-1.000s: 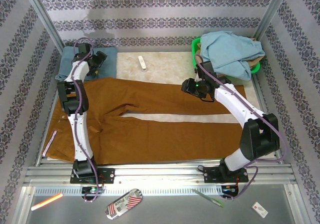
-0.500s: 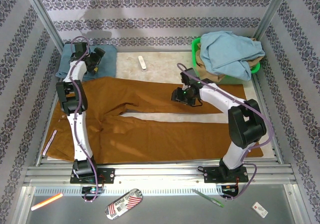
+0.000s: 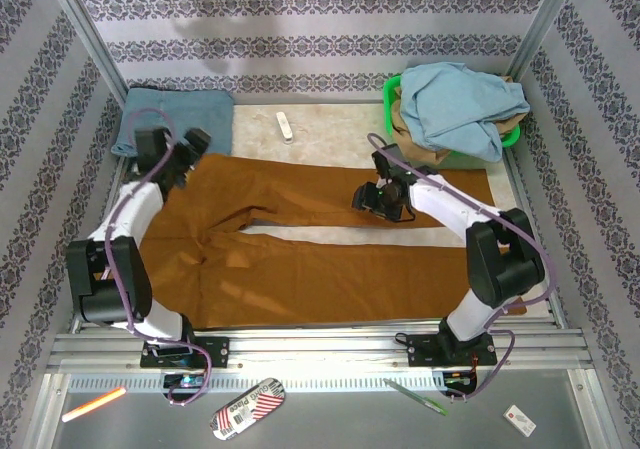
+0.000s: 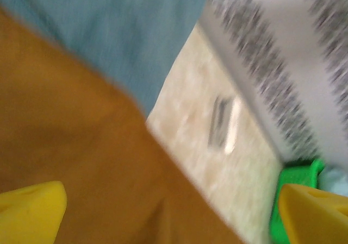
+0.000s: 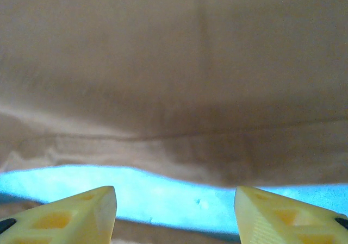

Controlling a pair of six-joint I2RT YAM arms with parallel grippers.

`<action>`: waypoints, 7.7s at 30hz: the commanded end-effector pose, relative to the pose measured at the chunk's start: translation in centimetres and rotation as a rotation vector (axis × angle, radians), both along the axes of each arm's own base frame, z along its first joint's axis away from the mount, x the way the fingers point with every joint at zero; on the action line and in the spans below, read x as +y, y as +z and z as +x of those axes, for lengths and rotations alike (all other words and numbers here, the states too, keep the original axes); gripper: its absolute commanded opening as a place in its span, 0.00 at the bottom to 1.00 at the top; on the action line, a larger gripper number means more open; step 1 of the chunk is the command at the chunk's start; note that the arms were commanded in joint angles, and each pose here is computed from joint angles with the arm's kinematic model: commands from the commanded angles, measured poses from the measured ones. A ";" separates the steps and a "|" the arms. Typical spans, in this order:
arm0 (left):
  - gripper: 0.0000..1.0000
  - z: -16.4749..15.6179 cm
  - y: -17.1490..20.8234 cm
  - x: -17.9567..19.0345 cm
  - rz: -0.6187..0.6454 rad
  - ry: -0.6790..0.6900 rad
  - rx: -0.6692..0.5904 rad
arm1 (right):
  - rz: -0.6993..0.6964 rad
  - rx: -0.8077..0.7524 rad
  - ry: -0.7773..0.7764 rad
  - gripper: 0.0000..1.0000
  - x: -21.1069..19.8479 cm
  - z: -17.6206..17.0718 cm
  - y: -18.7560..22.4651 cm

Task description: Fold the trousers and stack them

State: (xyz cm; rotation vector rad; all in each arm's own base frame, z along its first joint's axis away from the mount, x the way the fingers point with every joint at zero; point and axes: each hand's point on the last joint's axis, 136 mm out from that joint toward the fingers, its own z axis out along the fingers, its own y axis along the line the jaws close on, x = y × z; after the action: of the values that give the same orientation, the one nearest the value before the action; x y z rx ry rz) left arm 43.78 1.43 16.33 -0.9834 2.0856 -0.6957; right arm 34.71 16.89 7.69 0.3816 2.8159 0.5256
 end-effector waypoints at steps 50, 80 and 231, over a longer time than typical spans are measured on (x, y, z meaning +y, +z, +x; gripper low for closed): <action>1.00 -12.0 -14.1 -5.2 -0.109 -0.009 0.323 | -0.129 0.262 -0.299 0.00 -9.6 -10.2 -5.5; 1.00 -21.5 -6.0 9.1 0.120 0.517 0.473 | -0.025 0.094 -0.138 0.00 -7.5 -3.8 0.8; 0.00 -13.1 9.4 20.9 0.034 0.721 0.077 | 0.080 -0.141 -0.155 0.00 -8.9 -2.4 10.2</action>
State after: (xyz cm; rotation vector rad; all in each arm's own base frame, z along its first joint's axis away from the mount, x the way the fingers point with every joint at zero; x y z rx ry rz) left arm 27.73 20.28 22.04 -1.7813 1.6900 -0.2662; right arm 29.96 7.72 16.35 0.7128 2.6388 0.6016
